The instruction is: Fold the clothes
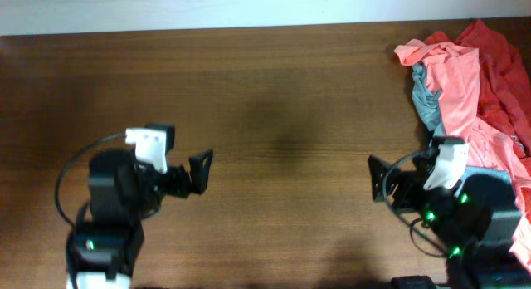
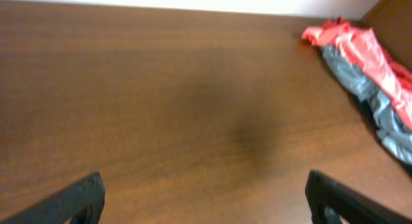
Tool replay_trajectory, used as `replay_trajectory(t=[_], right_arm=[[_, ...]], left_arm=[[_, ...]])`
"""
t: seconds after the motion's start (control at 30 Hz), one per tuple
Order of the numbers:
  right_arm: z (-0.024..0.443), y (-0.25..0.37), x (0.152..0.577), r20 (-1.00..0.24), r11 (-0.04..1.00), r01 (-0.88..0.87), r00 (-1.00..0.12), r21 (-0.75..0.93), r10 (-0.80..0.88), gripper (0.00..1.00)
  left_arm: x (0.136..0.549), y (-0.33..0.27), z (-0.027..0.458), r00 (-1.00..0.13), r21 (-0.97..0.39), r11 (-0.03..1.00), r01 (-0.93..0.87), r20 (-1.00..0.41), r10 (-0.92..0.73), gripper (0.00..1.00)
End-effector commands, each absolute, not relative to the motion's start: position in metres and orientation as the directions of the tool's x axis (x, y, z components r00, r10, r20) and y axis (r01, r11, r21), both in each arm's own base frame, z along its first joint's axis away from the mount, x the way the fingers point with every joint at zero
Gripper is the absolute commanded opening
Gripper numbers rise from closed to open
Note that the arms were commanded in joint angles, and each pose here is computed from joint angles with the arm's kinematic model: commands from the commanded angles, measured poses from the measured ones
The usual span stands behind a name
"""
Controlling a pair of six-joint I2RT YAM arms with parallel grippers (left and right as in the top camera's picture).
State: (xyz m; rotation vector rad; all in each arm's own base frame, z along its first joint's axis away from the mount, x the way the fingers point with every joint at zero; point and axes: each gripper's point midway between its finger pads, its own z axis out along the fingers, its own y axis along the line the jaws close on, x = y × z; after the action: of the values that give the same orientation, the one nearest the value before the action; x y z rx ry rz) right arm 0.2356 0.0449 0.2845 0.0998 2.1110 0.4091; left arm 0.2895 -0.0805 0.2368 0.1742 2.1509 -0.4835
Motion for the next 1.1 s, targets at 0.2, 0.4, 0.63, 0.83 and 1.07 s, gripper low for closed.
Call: replay_trajectory(t=[0.2,0.4,0.63,0.83,1.07], right_arm=[[0.294,0.018,0.263,-0.658,0.978,0.084,-0.728,0.193,0.193,0.99],[0.249,0.019,0.271,-0.500,0.981,0.104,-0.849,0.163,0.173,0.99],[0.210,-0.048,0.293,-0.410,0.905,0.420,-0.815,0.067,0.409,0.99],[0.188,-0.115,0.295,-0.368,0.790,0.610,-0.720,0.069,0.588,1.00],[0.192,-0.156,0.314,-0.454,0.735,0.668,-0.622,0.117,0.638,1.00]], left_arm=[[0.327,-0.088,0.252,-0.662,-0.206,0.901,0.381,-0.741,0.111,0.99],[0.328,-0.088,0.218,-0.754,-0.246,0.903,0.351,-0.646,0.118,0.99],[0.330,-0.089,0.185,-0.826,-0.277,0.906,0.321,-0.550,0.124,0.99],[0.331,-0.089,0.179,-0.837,-0.282,0.906,0.315,-0.533,0.124,0.99],[0.336,-0.089,0.182,-0.826,-0.277,0.906,0.321,-0.551,0.124,0.99]])
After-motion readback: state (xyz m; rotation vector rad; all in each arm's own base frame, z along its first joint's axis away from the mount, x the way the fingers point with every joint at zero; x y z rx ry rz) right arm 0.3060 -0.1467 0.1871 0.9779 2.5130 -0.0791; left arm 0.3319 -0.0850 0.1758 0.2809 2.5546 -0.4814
